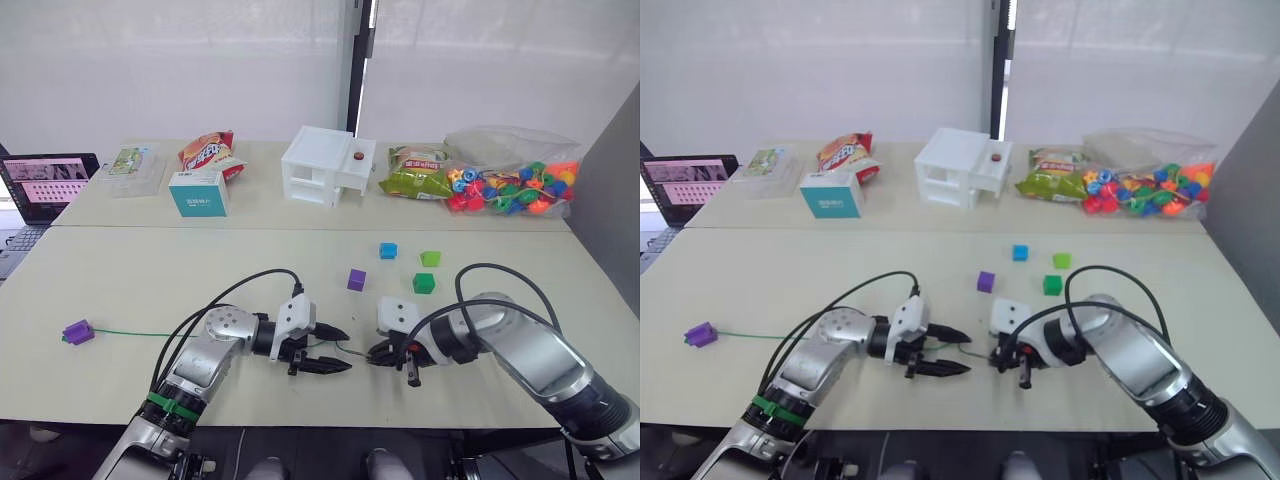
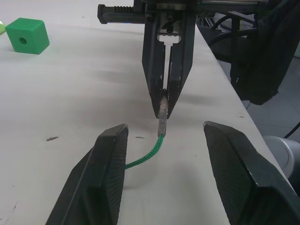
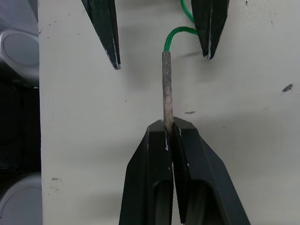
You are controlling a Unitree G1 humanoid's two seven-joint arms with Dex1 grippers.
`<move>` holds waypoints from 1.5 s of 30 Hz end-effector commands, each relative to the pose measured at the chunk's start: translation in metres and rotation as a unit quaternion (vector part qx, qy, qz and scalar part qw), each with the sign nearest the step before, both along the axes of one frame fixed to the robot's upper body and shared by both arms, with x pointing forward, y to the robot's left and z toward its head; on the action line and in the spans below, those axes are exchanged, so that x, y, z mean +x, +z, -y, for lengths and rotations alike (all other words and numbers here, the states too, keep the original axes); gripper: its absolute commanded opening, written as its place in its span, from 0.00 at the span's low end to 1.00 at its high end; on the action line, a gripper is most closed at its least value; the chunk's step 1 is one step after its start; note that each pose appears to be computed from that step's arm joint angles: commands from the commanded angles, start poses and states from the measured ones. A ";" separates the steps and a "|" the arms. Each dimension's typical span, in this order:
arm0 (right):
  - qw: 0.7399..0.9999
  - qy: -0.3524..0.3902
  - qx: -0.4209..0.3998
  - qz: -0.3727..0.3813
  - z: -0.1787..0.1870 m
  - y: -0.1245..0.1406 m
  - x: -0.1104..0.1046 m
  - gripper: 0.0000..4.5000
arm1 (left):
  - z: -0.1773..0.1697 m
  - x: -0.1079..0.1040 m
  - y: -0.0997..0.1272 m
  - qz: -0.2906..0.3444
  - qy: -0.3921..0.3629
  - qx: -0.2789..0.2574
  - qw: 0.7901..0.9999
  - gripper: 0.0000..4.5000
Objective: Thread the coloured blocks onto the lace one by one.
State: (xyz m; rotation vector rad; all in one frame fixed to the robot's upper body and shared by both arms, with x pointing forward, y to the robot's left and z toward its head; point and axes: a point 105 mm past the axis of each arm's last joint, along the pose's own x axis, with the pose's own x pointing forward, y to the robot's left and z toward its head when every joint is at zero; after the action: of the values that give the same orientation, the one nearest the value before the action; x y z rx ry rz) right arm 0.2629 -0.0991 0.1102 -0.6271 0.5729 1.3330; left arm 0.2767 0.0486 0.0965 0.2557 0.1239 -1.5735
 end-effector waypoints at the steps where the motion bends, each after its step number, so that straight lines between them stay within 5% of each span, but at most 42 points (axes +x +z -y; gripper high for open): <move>1: 1.000 0.007 0.011 0.009 -0.003 0.009 -0.001 0.00 | 0.006 -0.003 0.003 0.006 -0.002 -0.011 1.000 0.59; 4: 1.000 0.007 0.011 0.010 -0.003 0.009 -0.001 0.00 | 0.010 -0.004 0.003 -0.001 -0.006 -0.015 1.000 0.59; 12: 1.000 0.006 0.011 0.009 -0.003 0.008 -0.001 0.00 | 0.009 -0.005 0.000 0.000 -0.012 -0.005 1.000 0.04; 20: 1.000 -0.001 0.025 -0.018 -0.005 0.010 -0.007 0.00 | 0.009 -0.001 0.000 0.007 -0.007 -0.006 1.000 0.01; 29: 0.985 -0.101 0.141 0.016 0.023 0.047 0.006 0.68 | -0.003 0.005 -0.003 0.000 0.023 -0.012 1.000 0.00; 33: 0.947 -0.192 0.253 0.046 0.051 0.075 0.016 0.98 | -0.016 0.007 -0.008 -0.005 0.049 -0.009 0.999 0.00; 38: 0.896 -0.298 0.302 0.128 0.081 0.090 0.043 0.98 | -0.018 0.006 -0.009 -0.005 0.054 -0.009 0.999 0.00; 42: 0.812 -0.493 0.229 0.214 0.143 0.064 0.101 0.98 | -0.010 0.002 -0.003 0.006 0.046 -0.033 0.998 0.00; 45: 0.792 -0.507 0.277 0.196 0.144 0.066 0.115 0.98 | -0.009 0.000 -0.001 0.007 0.052 -0.038 0.998 0.00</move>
State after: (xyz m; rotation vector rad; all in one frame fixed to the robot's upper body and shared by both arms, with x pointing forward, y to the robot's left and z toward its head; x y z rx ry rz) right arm 0.3730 -0.2408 0.1600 -0.0413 0.1609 0.2863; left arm 0.2779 0.0619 0.0817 0.1881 0.1335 -1.4640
